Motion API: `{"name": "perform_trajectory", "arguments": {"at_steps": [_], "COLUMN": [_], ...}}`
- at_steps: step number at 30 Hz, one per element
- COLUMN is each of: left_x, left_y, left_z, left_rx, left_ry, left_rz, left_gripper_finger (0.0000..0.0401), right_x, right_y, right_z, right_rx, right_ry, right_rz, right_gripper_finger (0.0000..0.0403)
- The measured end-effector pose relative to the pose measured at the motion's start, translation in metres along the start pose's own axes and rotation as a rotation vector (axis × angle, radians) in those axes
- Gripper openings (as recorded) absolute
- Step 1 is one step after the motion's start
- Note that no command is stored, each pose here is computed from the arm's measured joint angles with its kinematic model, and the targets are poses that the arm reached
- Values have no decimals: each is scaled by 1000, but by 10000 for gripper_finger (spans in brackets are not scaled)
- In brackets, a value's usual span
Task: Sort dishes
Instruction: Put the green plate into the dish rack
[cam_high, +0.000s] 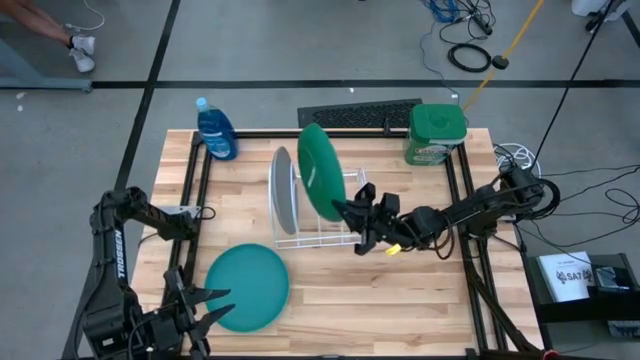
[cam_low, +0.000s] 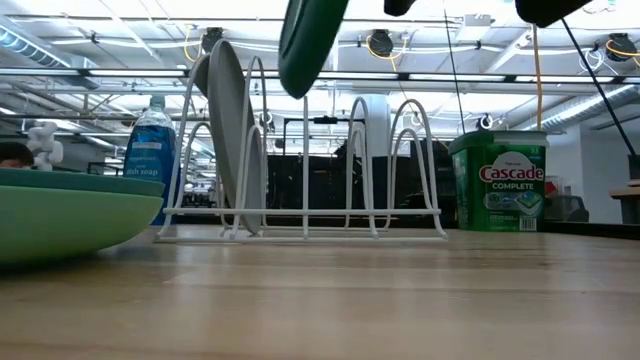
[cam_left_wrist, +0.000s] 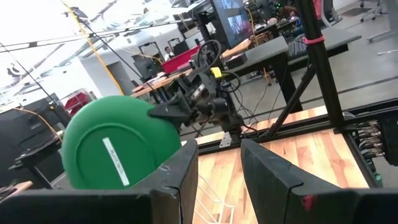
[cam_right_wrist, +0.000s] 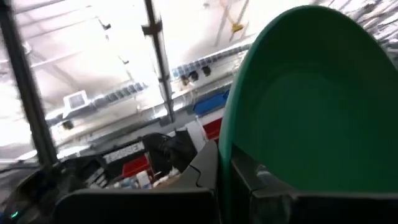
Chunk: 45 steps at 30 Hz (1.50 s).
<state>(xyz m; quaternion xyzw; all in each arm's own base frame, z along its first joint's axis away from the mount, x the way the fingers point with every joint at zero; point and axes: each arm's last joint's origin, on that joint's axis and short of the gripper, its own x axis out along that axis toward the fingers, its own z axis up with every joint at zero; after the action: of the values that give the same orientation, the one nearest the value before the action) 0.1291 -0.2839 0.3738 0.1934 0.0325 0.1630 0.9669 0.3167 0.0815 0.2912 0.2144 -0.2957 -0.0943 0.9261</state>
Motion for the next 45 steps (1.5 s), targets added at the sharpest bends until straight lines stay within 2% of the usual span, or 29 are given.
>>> {"name": "perform_trajectory", "arguments": {"at_steps": [4,7,11,15,21,37,45], "left_x": [0,0,0,0,0,0,0], "left_y": [0,0,0,0,0,0,0], "left_z": [0,0,0,0,0,0,0], "left_rx": [0,0,-1,-2,-2,-3,-3], "left_ry": [1,0,0,0,0,0,1], "left_rz": [0,1,1,1,1,1,1], "left_gripper_finger": [123,123,123,123,123,123,123], "right_x": [8,15,18,19,15,15,14], "right_y": [3,5,-3,-8,-16,-29,-31], "right_z": [-15,-26,-48,-59,-74,-90,-94], "right_rx": [20,25,42,80,73,66,46], "right_ry": [2,-9,12,6,18,134,164], "right_rz": [-25,-105,-191,-247,-332,-397,-411], "right_gripper_finger": [1,1,1,1,1,5,44]}}
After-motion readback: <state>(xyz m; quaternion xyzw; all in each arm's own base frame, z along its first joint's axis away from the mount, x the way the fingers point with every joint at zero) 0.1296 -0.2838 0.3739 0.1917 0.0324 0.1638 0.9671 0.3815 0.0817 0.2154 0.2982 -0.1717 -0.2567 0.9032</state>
